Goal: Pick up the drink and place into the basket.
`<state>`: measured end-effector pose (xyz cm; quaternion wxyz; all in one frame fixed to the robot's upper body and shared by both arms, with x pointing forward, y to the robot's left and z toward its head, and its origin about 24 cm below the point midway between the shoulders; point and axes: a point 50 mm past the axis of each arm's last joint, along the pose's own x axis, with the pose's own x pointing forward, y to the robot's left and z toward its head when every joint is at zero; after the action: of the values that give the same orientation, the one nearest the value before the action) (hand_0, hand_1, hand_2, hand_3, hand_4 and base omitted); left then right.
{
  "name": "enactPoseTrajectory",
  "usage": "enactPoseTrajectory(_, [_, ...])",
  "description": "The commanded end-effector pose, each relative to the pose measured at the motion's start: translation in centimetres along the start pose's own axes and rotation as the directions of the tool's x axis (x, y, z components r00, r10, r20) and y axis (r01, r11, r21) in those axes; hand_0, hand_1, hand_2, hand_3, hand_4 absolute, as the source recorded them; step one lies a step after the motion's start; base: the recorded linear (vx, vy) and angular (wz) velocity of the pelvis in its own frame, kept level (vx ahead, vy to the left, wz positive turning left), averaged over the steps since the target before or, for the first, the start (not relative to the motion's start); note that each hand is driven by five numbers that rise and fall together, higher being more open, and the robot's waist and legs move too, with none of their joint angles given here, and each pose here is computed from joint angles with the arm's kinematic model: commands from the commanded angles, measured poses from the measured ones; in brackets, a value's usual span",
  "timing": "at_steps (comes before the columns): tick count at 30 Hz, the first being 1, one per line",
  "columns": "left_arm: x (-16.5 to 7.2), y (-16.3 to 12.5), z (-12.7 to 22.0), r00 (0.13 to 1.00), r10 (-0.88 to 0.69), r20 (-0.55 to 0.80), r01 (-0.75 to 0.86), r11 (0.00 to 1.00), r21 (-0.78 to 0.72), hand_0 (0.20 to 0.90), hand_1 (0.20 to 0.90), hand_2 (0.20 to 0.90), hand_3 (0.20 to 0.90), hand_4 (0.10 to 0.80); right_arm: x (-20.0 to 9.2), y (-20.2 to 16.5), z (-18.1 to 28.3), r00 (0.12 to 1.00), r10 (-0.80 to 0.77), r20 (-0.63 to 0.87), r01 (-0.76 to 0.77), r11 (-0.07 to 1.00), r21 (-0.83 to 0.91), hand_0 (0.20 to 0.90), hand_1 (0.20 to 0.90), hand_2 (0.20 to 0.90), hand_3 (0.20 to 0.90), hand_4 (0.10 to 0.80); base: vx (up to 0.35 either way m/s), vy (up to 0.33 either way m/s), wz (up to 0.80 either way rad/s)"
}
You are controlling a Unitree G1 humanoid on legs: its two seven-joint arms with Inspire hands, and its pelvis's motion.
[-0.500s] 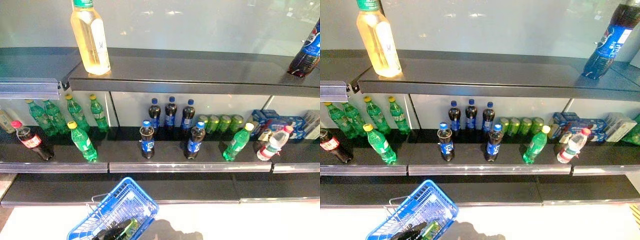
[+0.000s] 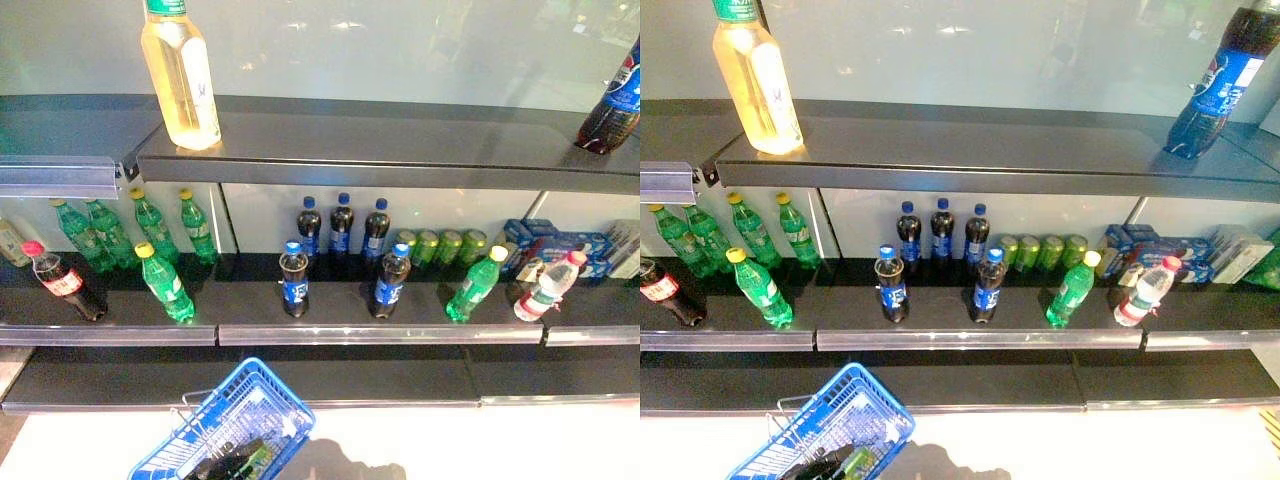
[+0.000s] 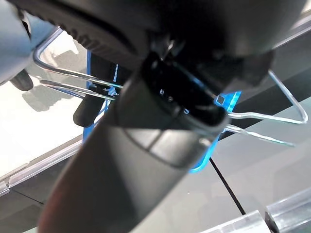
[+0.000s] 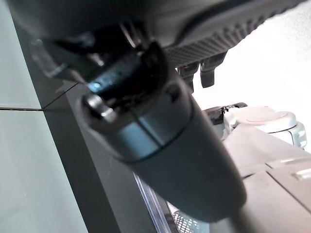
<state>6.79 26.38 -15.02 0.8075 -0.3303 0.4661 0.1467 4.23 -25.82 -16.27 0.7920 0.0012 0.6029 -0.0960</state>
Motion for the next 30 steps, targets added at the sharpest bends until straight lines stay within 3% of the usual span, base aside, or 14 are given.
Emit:
enactPoseTrajectory(1, [1.1,-2.5,2.7,0.988,-0.128,0.085,0.122,0.990,0.075,0.300,0.300,0.300,0.200,0.100,0.0,-1.9,3.4,0.996,-0.034,0.077,0.036,0.999,-0.019,0.900,0.900,0.900,0.900,0.800,0.000,0.000,0.00])
enactPoseTrajectory(17, [1.1,-2.6,2.0,0.985,-0.159,0.073,0.152,0.984,0.091,0.300,0.300,0.300,0.200,0.100,0.1,-1.4,4.4,0.994,-0.011,0.112,0.015,0.999,-0.038,0.900,0.900,0.900,0.900,0.800,-0.003,-0.003,-0.02])
enactPoseTrajectory(23, [1.3,-3.2,1.5,0.977,-0.211,0.041,0.204,0.970,0.136,0.300,0.300,0.300,0.200,0.100,-0.2,-3.2,4.7,0.989,-0.084,0.122,0.078,0.996,0.051,0.900,0.900,0.900,0.900,0.800,-0.067,0.156,-1.48])
enactPoseTrajectory(30, [1.4,-3.4,4.0,0.979,-0.181,0.090,0.166,0.975,0.145,0.300,0.300,0.300,0.200,0.100,-0.4,-4.0,4.3,0.988,-0.092,0.124,0.083,0.993,0.080,0.900,0.900,0.900,0.900,0.800,-0.077,0.059,-0.57])
